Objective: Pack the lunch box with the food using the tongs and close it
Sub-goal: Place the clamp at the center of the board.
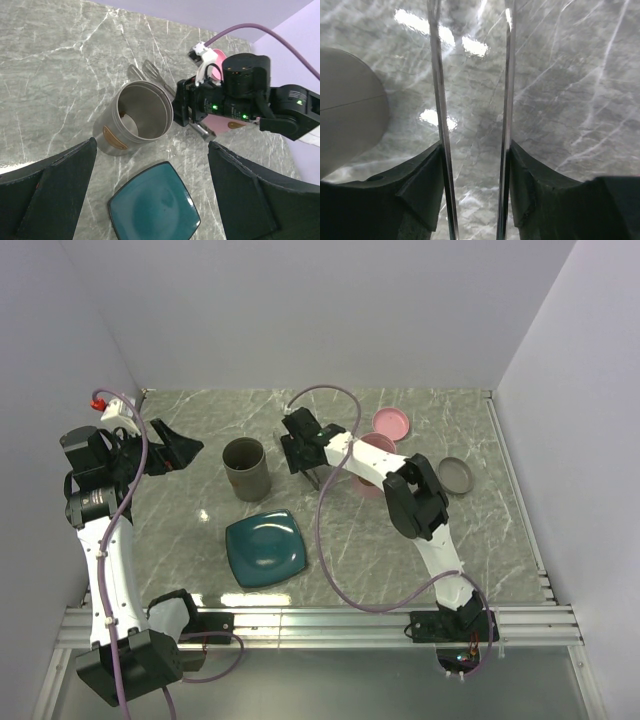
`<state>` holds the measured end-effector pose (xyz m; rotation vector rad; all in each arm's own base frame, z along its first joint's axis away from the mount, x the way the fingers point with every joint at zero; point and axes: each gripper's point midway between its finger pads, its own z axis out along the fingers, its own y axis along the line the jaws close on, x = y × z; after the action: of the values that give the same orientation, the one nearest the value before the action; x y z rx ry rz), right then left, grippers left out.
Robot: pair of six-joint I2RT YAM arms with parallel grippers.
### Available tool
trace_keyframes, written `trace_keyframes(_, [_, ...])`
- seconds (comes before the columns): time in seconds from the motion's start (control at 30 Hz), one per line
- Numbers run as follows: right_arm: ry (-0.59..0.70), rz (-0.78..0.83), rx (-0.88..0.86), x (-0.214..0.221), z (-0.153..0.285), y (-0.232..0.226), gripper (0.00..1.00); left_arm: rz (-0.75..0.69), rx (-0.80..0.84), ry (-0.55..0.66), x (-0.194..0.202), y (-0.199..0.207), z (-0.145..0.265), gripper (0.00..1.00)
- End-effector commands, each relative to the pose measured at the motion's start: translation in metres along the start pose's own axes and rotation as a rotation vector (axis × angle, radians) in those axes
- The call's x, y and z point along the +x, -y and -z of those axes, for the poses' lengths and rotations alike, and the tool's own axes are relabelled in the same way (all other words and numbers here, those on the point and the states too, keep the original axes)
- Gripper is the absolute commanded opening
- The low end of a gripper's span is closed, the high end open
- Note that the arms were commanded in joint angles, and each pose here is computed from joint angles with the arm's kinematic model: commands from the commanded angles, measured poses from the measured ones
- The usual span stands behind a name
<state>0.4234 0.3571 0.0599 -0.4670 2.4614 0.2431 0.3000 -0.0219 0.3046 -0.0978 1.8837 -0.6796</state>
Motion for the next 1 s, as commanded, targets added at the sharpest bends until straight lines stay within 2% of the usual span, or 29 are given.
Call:
trace_keyframes(0.0, [0.052,0.010,-0.032,-0.024,0.002,-0.004,0.59,-0.047,0.001,0.027,-0.011,0.004,0.004,1.00])
trace_keyframes(0.2, [-0.001,0.008,-0.022,-0.007,-0.011,0.002,0.73,-0.041,-0.006,0.022,-0.008,0.002,0.003,0.99])
trace_keyframes(0.43, [-0.019,0.013,-0.028,-0.005,-0.012,0.002,0.76,-0.047,-0.010,0.025,-0.009,0.002,0.004,0.99])
trace_keyframes(0.5, [-0.025,0.015,-0.015,-0.009,-0.008,0.004,0.90,-0.043,-0.002,0.017,-0.008,0.003,0.004,0.99])
trace_keyframes(0.6, [-0.054,0.021,0.000,-0.009,-0.009,0.008,0.93,-0.043,-0.002,0.019,-0.012,0.005,0.005,0.99])
trace_keyframes(0.67, [-0.074,0.027,-0.002,-0.003,-0.011,0.011,1.00,-0.050,0.001,0.024,-0.013,0.007,0.005,0.99])
trace_keyframes(0.8, [-0.057,0.020,-0.022,-0.008,-0.004,0.011,1.00,-0.051,0.000,0.025,-0.013,0.008,0.007,0.99])
trace_keyframes(0.97, [0.070,0.023,-0.064,-0.050,0.040,0.005,1.00,-0.061,0.000,0.027,-0.015,0.010,0.009,0.99])
